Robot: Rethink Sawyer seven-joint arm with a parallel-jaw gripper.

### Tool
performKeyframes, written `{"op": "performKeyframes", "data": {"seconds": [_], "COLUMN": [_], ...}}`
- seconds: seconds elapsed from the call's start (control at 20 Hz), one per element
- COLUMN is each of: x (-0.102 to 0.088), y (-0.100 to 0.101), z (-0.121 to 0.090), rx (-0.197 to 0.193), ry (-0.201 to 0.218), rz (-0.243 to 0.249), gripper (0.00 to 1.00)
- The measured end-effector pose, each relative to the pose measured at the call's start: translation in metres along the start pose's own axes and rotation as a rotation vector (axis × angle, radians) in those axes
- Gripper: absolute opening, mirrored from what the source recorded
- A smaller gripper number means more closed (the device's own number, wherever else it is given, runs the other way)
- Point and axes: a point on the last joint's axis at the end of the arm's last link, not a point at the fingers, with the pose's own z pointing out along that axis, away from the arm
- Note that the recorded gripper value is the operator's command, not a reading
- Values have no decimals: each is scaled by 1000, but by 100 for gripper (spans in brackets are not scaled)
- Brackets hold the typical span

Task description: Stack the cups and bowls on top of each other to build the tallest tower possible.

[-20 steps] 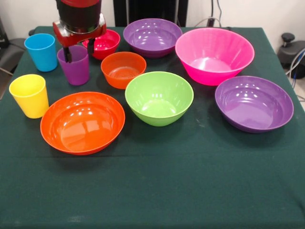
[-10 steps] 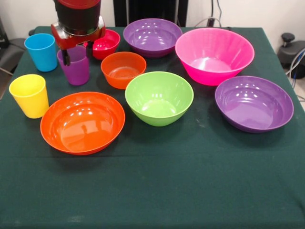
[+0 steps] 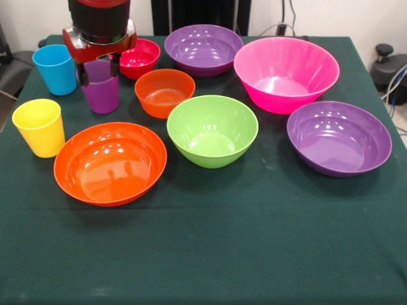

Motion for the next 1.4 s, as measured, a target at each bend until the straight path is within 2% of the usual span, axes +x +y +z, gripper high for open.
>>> {"op": "performKeyframes", "data": {"seconds": [0.6, 1.1, 1.4], "x": [0, -10, -15], "y": [-12, -40, -50], "z": [-14, -24, -21], "rx": [29, 62, 65], "ry": [-13, -46, -56], "rz": [15, 57, 73], "gripper": [100, 100, 100]}}
